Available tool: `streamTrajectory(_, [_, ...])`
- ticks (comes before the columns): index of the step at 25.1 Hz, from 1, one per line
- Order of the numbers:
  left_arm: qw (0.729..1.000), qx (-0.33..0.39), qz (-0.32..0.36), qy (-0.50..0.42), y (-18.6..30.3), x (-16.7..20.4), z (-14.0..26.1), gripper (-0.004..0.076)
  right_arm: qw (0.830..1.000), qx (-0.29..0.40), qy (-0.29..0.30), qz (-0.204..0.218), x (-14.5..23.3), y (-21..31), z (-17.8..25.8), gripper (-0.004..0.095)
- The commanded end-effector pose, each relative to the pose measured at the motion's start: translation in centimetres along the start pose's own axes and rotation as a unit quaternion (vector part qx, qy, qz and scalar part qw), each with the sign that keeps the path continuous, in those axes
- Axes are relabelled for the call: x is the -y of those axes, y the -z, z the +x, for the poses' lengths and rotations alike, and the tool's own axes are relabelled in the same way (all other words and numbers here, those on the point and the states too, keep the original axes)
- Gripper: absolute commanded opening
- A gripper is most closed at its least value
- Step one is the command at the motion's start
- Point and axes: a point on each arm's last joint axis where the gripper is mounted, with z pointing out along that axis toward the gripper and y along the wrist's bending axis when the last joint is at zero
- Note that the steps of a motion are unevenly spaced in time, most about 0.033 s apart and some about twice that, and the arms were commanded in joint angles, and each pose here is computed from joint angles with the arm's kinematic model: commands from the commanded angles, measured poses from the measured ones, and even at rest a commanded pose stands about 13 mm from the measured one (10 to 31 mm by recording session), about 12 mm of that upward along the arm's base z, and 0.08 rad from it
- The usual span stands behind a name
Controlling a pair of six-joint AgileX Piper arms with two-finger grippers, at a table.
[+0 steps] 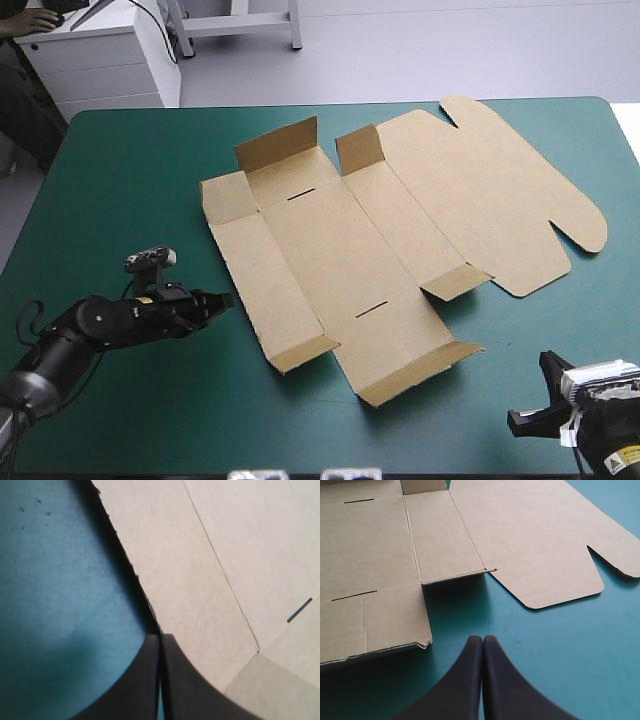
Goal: Fold the box
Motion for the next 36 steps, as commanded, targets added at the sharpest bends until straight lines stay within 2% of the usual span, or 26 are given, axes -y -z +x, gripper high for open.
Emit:
streamTrajectory(1, [0.999,0.038,0.013,0.02,-0.7,0.4,-1.6,-0.0008,0.999,0.032,0.001,0.004,0.1,0.1,-1.2,-0.0019])
streamTrajectory(6, [0.999,0.023,-0.002,0.024,-1.8,-0.2,-1.7,-0.0001,0.999,0.032,0.001,0.004,0.1,0.1,-1.2,-0.0019])
streamTrajectory(8, [1.0,0.015,-0.004,0.026,-2.2,-0.4,-1.6,0.0071,0.999,0.033,0.001,0.004,0.1,0.1,-1.2,-0.0019])
streamTrajectory(10, [0.999,0.006,-0.005,0.042,-2.7,-0.6,-1.6,0.0228,0.999,0.034,0.001,0.005,0.2,0.1,-1.2,-0.0019])
streamTrajectory(11, [0.998,0.0,-0.001,0.068,-3.3,-0.7,-1.6,0.0353,0.999,0.035,0.001,0.005,0.2,0.1,-1.2,-0.0019])
streamTrajectory(13, [0.991,-0.008,0.016,0.13,-4.3,-0.7,-1.7,0.0492,0.999,0.036,0.0,0.005,0.2,0.1,-1.2,-0.0019])
streamTrajectory(16, [0.981,-0.015,0.034,0.188,-5.2,-0.7,-1.8,0.0494,0.999,0.041,-0.001,0.007,0.2,-0.1,-1.2,-0.0019])
streamTrajectory(31, [0.961,-0.026,0.083,0.263,-10.4,-2.0,-2.0,0.0494,0.999,0.041,-0.002,0.007,0.2,-0.1,-1.2,-0.0019])
streamTrajectory(36, [0.963,-0.063,0.132,0.226,-12.9,-2.1,-1.8,0.0494,0.999,0.041,-0.002,0.007,0.2,-0.1,-1.2,-0.0019])
